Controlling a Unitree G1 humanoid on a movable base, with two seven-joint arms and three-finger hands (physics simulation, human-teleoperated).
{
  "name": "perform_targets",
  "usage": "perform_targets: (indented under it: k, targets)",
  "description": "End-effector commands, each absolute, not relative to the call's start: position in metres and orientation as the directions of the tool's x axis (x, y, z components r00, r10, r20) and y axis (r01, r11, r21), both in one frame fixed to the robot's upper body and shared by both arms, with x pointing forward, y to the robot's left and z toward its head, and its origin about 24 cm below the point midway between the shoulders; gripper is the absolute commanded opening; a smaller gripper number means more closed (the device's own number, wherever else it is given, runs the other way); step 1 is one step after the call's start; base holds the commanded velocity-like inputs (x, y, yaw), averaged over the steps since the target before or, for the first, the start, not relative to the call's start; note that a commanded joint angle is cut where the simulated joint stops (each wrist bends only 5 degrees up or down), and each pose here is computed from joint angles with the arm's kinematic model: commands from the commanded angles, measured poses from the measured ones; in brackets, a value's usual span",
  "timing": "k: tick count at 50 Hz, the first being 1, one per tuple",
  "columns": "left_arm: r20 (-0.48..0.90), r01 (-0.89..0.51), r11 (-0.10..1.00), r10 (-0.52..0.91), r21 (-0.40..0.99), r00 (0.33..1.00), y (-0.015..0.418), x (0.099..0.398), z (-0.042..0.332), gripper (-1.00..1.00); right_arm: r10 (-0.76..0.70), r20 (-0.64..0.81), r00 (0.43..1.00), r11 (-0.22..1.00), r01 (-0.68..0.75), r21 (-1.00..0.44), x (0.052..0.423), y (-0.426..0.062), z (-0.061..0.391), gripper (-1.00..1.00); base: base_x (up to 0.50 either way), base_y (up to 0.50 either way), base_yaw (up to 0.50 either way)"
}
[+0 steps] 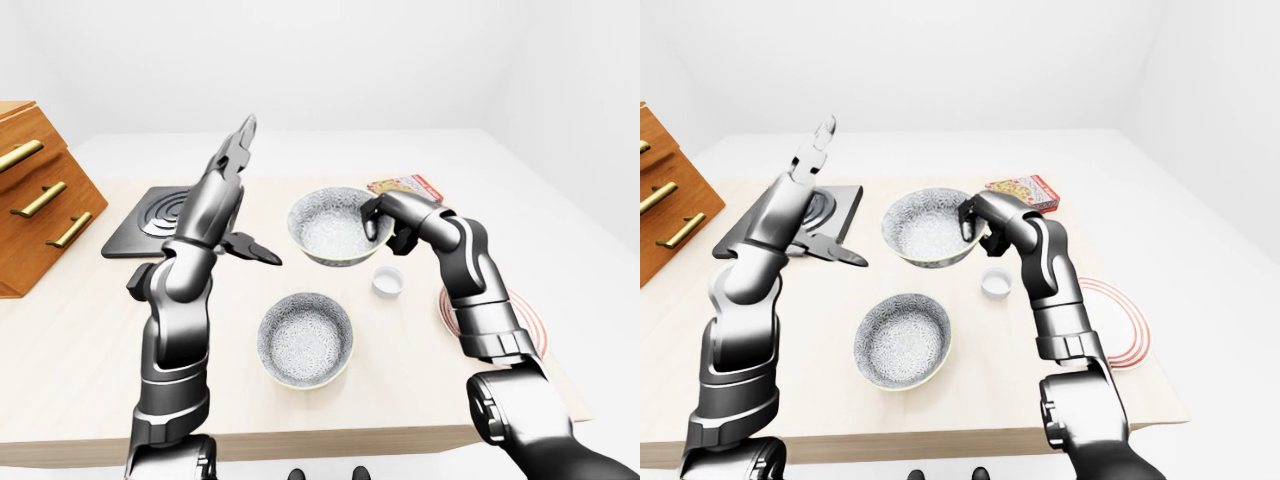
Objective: Pick the akita bowl from table center and place it on the plate.
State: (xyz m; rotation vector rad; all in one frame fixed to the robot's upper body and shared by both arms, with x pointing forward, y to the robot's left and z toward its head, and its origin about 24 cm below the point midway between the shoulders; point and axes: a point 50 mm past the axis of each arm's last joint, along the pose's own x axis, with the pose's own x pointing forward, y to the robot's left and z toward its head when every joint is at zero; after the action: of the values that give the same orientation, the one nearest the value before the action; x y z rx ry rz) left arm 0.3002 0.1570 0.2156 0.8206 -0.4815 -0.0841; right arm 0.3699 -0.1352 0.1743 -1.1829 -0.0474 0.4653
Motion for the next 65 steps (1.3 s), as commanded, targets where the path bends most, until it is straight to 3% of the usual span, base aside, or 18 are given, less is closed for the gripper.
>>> perform_targets:
  k: [1, 14, 30, 42, 65]
  targets:
    - [0.422, -0.177, 0.782, -0.119, 0.597, 0.899, 0.194, 0.314, 0.216, 1.0, 0.383, -0.099, 0.918, 0.499, -0.296, -0.814, 0.357, -0.159, 0.187, -1.0, 0.0, 0.0, 0.0]
    - [0.273, -0.177, 0.806, 0.02, 0.565, 0.962, 0.216, 0.35, 0.185, 1.0, 0.319, -0.018, 0.948, 0.48, -0.178, -0.859, 0.318, -0.195, 0.195, -1.0, 0.0, 0.0, 0.0]
    - [0.292, -0.162, 0.802, -0.015, 0.574, 0.956, 0.209, 0.338, 0.182, 1.0, 0.244, 0.019, 0.97, 0.508, -0.111, -0.854, 0.283, -0.223, 0.187, -1.0, 0.0, 0.0, 0.0]
    - [0.302, -0.154, 0.799, -0.036, 0.582, 0.953, 0.203, 0.331, 0.18, 1.0, 0.195, -0.038, 0.98, 0.538, -0.139, -0.831, 0.275, -0.239, 0.169, -1.0, 0.0, 0.0, 0.0]
    - [0.295, -0.147, 0.793, -0.044, 0.591, 0.954, 0.201, 0.331, 0.178, 1.0, 0.006, -0.079, 0.997, 0.624, -0.065, -0.779, 0.232, -0.289, 0.146, -1.0, 0.0, 0.0, 0.0]
